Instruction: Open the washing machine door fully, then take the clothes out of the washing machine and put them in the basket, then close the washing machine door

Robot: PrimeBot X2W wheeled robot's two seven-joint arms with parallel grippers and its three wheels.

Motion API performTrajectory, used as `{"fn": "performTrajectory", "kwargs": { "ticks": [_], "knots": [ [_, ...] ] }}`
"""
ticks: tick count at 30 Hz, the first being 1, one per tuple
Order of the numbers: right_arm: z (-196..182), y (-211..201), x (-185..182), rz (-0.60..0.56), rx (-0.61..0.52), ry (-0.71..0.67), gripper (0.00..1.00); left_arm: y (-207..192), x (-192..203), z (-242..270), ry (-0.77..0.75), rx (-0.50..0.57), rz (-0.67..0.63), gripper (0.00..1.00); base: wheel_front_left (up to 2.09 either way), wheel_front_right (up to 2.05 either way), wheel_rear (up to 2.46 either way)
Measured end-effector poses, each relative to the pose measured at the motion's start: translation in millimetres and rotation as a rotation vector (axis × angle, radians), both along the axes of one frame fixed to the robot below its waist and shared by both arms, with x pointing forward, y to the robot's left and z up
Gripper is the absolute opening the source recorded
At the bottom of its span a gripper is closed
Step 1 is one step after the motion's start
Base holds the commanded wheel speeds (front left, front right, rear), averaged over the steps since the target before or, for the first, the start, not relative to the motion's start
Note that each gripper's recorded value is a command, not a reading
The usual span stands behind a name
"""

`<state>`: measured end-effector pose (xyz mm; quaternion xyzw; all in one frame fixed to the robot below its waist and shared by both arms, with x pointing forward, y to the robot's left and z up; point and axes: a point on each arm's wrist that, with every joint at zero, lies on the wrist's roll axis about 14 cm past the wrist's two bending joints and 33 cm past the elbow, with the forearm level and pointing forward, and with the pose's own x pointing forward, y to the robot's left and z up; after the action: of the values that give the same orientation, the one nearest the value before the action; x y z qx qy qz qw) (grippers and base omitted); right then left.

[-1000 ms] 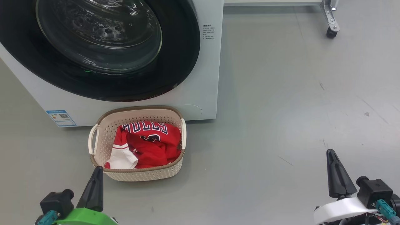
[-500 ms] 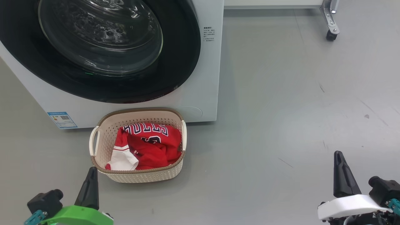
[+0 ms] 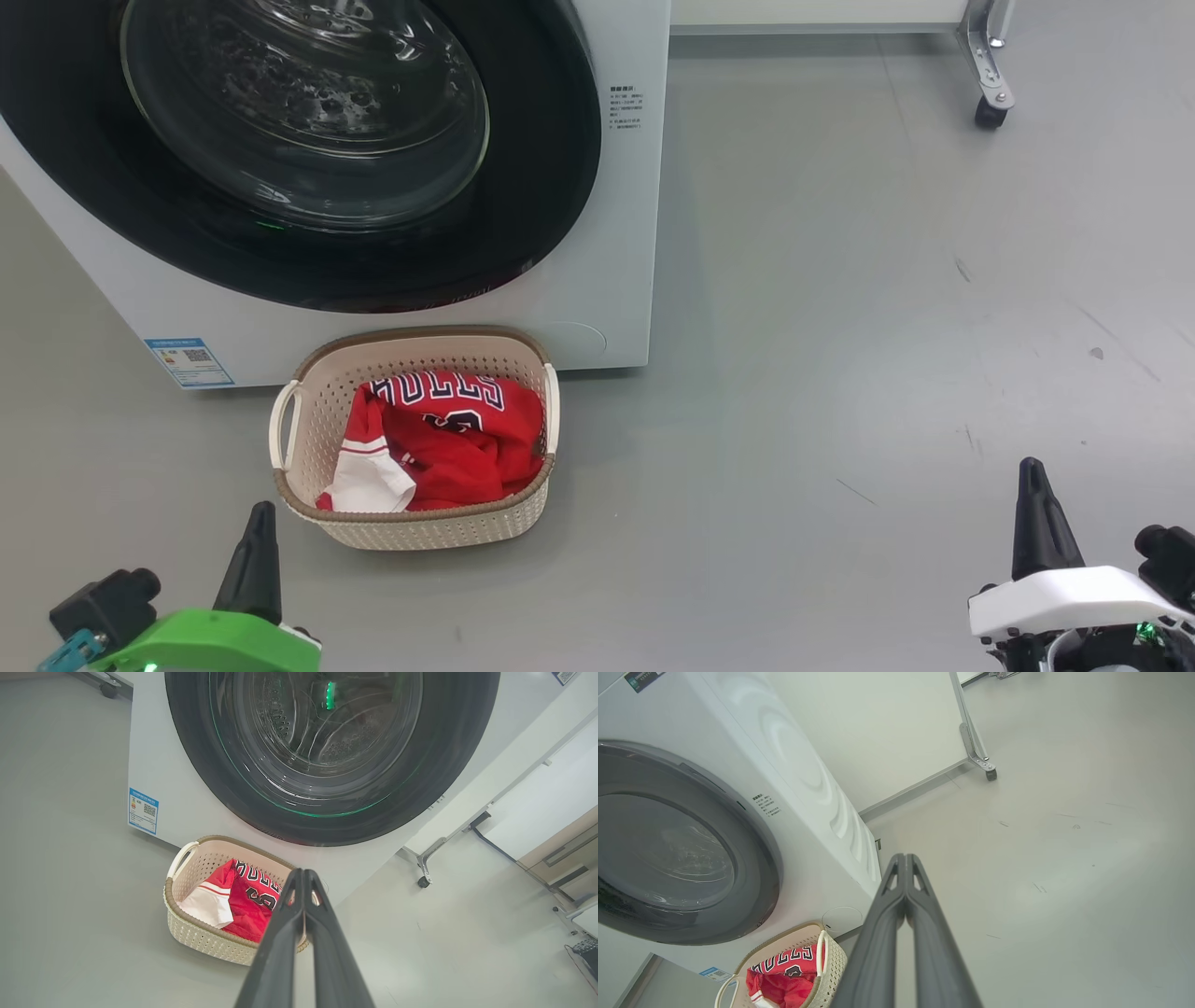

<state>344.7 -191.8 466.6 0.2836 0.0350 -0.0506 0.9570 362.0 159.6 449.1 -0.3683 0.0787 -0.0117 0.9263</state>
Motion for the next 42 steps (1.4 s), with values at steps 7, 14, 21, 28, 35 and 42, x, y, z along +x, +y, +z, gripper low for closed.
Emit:
{"fn": "performTrajectory", "kwargs": {
  "ticks": [7, 14, 21, 28, 35, 42],
  "knots": [
    [-1, -2, 3, -0.01, 0.096, 0.007, 0.0, 5, 0, 0, 0.015, -0.07, 0.025, 0.0, 0.0, 0.0, 0.0],
    [-4, -5, 4, -0.028, 0.193, 0.019, 0.0, 7, 0, 0, 0.03, -0.147, 0.044, 0.0, 0.0, 0.0, 0.0],
    [-4, -5, 7, -0.032, 0.29, 0.021, 0.0, 10, 1, 1, 0.039, -0.231, 0.068, 0.0, 0.0, 0.0, 0.0],
    [-4, -6, 9, -0.037, 0.373, 0.018, 0.0, 12, 1, 1, 0.047, -0.295, 0.08, 0.0, 0.0, 0.0, 0.0],
    [-4, -8, 11, -0.049, 0.47, 0.018, 0.0, 16, 2, 4, 0.046, -0.371, 0.101, 0.0, 0.0, 0.0, 0.0],
    [-3, -9, 15, -0.05, 0.578, 0.012, 0.0, 18, 4, 7, 0.045, -0.456, 0.112, 0.0, 0.0, 0.0, 0.0]
  ]
}}
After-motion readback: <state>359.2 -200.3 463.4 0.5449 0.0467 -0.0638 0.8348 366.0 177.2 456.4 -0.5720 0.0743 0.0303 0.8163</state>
